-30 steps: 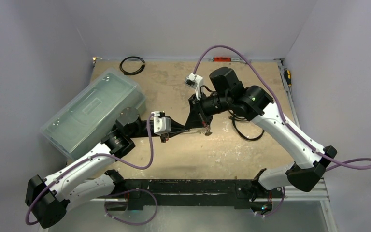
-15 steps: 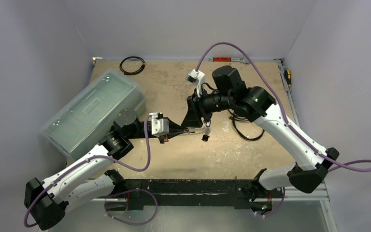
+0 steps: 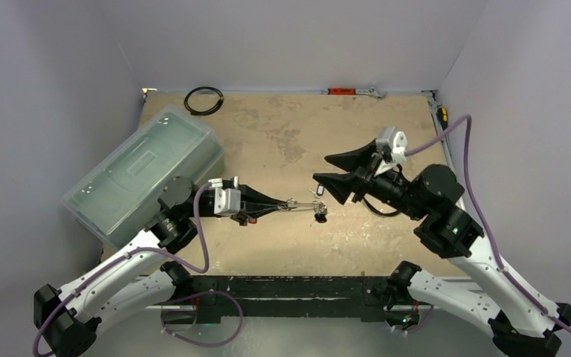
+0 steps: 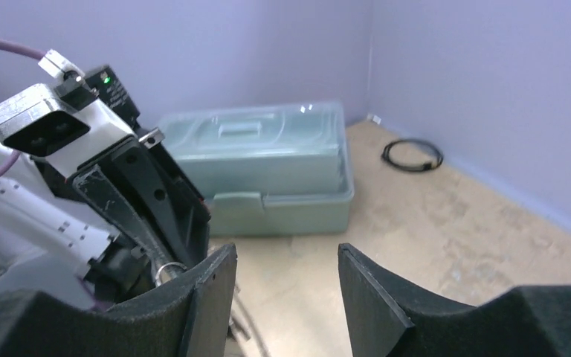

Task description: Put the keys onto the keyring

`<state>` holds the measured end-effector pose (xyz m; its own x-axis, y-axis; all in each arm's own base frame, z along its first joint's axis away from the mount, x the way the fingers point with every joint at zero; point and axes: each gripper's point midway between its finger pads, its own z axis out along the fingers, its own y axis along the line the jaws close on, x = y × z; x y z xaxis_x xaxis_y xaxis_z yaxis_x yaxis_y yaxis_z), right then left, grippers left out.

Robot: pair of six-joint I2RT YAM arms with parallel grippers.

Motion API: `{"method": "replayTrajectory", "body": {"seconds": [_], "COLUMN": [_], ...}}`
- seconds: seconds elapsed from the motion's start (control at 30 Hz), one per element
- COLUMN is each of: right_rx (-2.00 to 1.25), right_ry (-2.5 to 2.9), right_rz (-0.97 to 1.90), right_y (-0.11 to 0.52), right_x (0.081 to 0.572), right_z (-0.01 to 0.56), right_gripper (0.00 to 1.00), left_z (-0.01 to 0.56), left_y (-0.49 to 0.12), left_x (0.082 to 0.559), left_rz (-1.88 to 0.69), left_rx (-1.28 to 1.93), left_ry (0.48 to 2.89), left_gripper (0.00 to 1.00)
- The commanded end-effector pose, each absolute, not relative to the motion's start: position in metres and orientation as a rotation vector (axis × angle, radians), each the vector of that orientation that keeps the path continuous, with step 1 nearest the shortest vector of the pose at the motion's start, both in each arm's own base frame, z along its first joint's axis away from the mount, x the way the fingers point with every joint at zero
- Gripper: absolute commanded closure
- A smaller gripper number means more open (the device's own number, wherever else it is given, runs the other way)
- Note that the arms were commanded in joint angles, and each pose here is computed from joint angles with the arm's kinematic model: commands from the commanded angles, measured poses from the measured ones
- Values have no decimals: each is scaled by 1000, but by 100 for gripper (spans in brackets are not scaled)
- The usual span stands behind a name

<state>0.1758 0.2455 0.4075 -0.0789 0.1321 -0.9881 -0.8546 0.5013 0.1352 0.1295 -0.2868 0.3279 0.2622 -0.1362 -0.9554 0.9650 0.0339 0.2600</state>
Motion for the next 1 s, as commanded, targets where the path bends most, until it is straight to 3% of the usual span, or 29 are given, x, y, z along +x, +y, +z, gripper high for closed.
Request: {"method": "replayTrajectory", "body": {"seconds": [0.0,0.2,0.37,0.47,0.83,0.97], "right_rx": [-541,-361,-25,-12,53,-131], "right_ry": [1212,1263,1563,1705,2273,2328], "right_rz": [852,773,642,635,642,582], "right_y": [229,209,190,206,236,243], "right_x": [190,212,258,269,303,308], "right_z": [441,428,373,345,186,149], "right_gripper": [44,39,30,25,32,32], "left_z": [370,379,376,376,373,370], "left_y": [-281,-275,-271,-266,-245,-242], "left_x": [106,105,123,143,190,194], "left_rz": [-1152,-1207,-1159,-1082,-844,-821], "left_rx": [1167,1134,1098,1043,876,866], "left_ry": [728,687,731,777,909,930], "left_gripper": [100,100,100,100,100,100]}}
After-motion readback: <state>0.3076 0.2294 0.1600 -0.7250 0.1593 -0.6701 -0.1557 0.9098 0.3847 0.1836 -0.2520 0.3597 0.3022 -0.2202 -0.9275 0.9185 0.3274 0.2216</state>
